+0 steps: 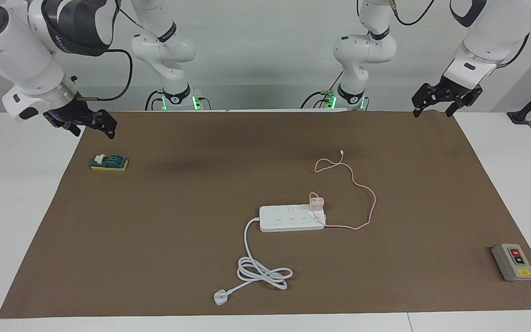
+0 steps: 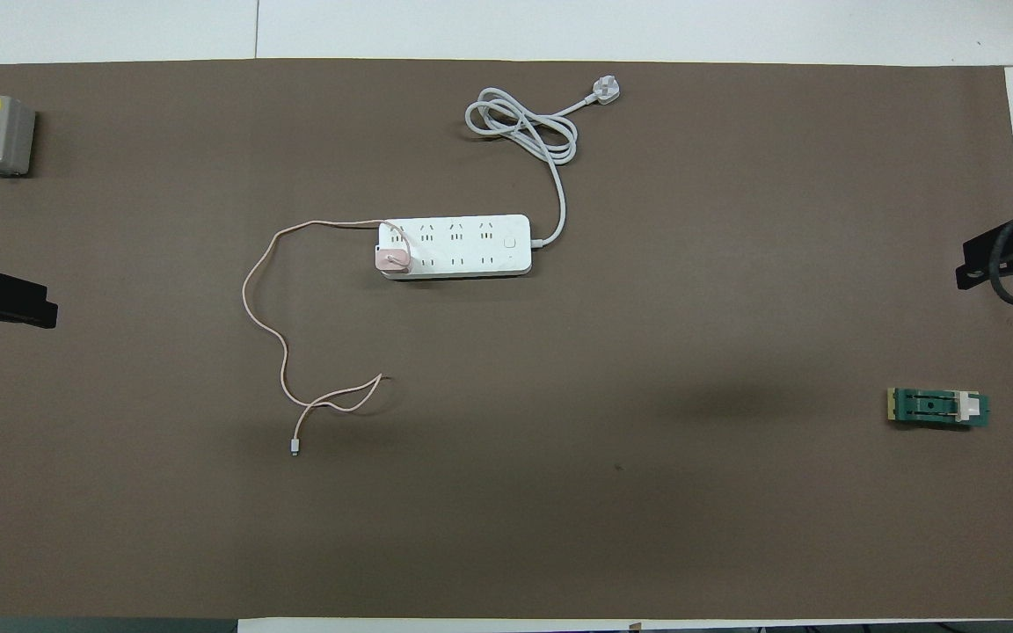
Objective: Unplug charger and place it aside
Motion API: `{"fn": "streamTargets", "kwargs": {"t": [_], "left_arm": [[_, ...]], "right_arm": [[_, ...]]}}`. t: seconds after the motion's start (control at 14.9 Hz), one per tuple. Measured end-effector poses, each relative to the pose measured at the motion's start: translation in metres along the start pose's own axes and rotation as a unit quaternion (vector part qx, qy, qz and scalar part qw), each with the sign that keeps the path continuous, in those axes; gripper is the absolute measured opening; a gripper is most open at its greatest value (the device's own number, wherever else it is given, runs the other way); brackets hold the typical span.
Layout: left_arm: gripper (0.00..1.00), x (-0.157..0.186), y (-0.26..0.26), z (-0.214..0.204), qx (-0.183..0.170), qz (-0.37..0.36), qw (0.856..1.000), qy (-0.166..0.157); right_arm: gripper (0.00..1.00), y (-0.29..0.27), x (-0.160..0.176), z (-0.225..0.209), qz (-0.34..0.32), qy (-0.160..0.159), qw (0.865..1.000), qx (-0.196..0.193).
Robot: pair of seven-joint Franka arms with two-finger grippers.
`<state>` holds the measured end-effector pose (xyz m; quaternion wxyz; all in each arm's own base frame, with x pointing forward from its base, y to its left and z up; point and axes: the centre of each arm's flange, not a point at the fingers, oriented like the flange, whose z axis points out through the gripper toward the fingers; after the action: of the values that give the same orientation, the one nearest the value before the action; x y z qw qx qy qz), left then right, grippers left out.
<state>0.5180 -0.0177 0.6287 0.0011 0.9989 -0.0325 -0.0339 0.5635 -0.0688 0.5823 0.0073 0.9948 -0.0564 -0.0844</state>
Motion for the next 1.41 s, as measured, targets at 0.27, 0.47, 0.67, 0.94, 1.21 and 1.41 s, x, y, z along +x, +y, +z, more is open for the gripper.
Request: {"fn": "streamTargets", "kwargs": {"t": [0.27,0.47,0.67,0.94,1.21,1.41], "left_arm": [[1.00,0.000,0.000,0.000,0.000,0.000,1.000,0.000],[1.00,0.000,0.000,0.000,0.000,0.000,1.000,-0.001],[1.00,-0.001,0.003,0.004,0.000,-0.041,0.999,-0.008],[1.00,0.005,0.037,0.005,-0.002,-0.181,0.983,0.017],[1.00,0.013,0.076,0.016,-0.017,-0.358,0.932,0.042],[1.00,0.023,0.098,0.038,-0.037,-0.483,0.873,0.059]], "right_arm": [[1.00,-0.005,0.000,-0.001,-0.007,0.001,1.000,0.000],[1.00,-0.009,0.006,-0.003,-0.010,0.025,1.000,0.000],[1.00,-0.016,0.008,-0.007,-0.017,0.044,0.999,0.000],[1.00,-0.022,0.008,-0.013,-0.017,0.059,0.998,0.000],[1.00,-0.049,0.008,-0.011,0.098,0.057,0.993,0.027],[1.00,-0.079,0.009,-0.002,0.233,0.019,0.967,0.099]]}}
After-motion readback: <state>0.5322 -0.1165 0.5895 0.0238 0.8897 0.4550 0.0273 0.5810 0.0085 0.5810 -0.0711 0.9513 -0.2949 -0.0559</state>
